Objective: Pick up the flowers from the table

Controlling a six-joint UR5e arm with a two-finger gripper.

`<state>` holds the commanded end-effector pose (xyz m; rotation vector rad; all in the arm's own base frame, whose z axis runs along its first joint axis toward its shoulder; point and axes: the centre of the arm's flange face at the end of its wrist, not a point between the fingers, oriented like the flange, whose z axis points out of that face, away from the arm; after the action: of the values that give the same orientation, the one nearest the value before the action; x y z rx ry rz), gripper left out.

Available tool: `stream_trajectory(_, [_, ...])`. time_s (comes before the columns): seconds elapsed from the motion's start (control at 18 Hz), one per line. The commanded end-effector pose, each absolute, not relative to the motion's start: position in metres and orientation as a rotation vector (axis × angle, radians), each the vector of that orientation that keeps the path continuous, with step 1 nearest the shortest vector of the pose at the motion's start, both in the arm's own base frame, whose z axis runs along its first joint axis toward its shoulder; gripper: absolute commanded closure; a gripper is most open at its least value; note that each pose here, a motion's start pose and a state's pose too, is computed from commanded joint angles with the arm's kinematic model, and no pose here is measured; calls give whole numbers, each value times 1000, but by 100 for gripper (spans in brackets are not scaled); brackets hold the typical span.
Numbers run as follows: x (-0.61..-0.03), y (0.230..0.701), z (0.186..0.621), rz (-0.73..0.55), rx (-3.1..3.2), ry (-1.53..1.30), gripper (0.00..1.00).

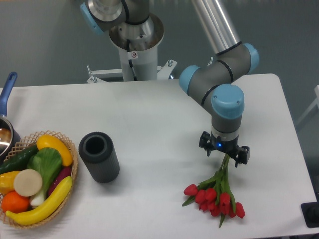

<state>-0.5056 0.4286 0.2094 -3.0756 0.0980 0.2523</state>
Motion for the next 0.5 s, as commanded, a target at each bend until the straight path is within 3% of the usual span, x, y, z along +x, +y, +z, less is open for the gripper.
stream_trajectory(0.22, [-508, 432, 189, 217, -3092, 137, 1])
stream_trajectory(0.28, [-506, 432, 186, 208, -3094, 137, 10])
stream_trajectory(0.39, [-507, 433, 184, 203, -3095, 137, 39])
stream_trajectory(0.5, [-507, 432, 185, 193, -3096, 136, 93])
